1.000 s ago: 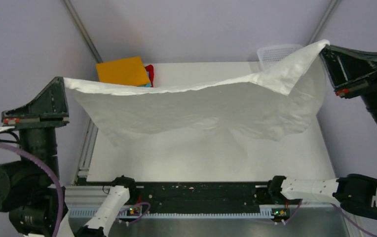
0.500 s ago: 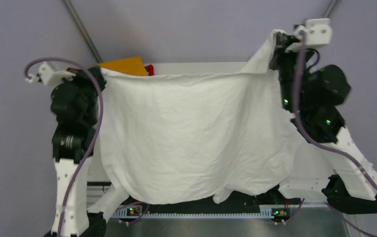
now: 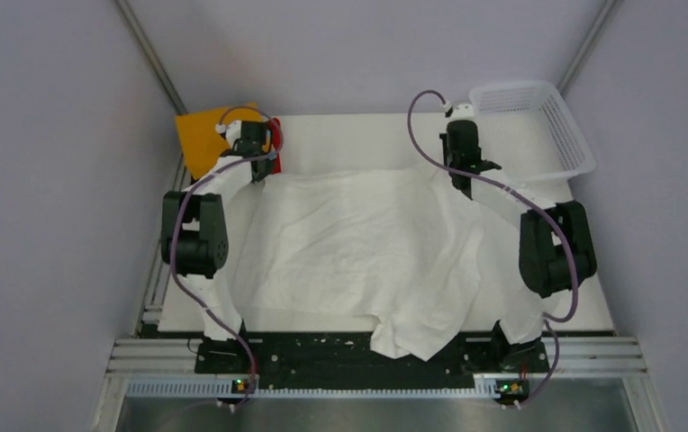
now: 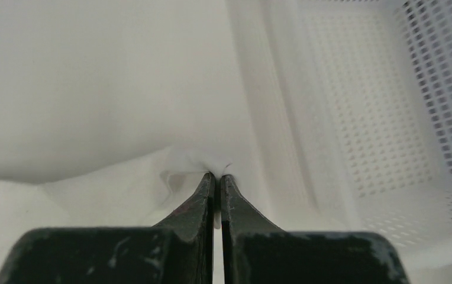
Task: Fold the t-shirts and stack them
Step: Flatten out the tshirt, then fold the flattened tshirt in 1/3 of the way
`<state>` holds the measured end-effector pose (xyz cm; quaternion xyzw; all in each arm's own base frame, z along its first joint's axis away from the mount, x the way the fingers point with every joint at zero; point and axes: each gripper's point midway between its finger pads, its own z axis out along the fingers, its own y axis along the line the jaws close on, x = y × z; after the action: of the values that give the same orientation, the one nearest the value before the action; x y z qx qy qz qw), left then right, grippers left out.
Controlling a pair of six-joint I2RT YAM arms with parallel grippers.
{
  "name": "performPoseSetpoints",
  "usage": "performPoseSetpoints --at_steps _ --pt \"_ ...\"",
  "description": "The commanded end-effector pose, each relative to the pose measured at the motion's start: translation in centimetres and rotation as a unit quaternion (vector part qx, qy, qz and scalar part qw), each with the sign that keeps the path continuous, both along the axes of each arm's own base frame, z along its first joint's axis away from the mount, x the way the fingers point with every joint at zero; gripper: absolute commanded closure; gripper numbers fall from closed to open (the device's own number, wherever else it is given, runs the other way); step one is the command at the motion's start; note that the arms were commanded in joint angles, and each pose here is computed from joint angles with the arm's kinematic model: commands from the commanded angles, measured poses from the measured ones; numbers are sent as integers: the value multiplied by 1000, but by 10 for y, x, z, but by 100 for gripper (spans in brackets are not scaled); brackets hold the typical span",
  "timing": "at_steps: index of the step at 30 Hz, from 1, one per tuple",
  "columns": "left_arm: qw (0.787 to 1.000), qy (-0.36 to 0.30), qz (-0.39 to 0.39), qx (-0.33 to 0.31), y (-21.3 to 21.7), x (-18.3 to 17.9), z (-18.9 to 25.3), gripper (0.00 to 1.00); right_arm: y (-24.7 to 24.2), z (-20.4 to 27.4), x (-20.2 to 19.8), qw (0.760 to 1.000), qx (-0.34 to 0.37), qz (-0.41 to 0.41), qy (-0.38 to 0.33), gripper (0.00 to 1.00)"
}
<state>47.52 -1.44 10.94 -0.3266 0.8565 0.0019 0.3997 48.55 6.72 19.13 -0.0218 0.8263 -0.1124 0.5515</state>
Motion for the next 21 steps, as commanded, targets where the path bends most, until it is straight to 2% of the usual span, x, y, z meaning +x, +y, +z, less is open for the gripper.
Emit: performPoseSetpoints --at_steps 1,6,11,16,21 --pt "1000 19 -9 5 -4 48 -13 100 17 -7 38 998 48 15 -35 100" --pt "1000 26 -11 1 -6 67 -34 100 18 -38 53 999 32 6 4 100" --pt "1000 14 -5 8 -1 70 -24 100 23 -44 47 998 46 13 31 100" --pt "1000 6 -1 20 5 53 -4 100 16 -30 9 996 64 4 66 100" --pt "1000 -6 -17 2 -1 28 5 100 27 -24 -46 986 122 36 111 100"
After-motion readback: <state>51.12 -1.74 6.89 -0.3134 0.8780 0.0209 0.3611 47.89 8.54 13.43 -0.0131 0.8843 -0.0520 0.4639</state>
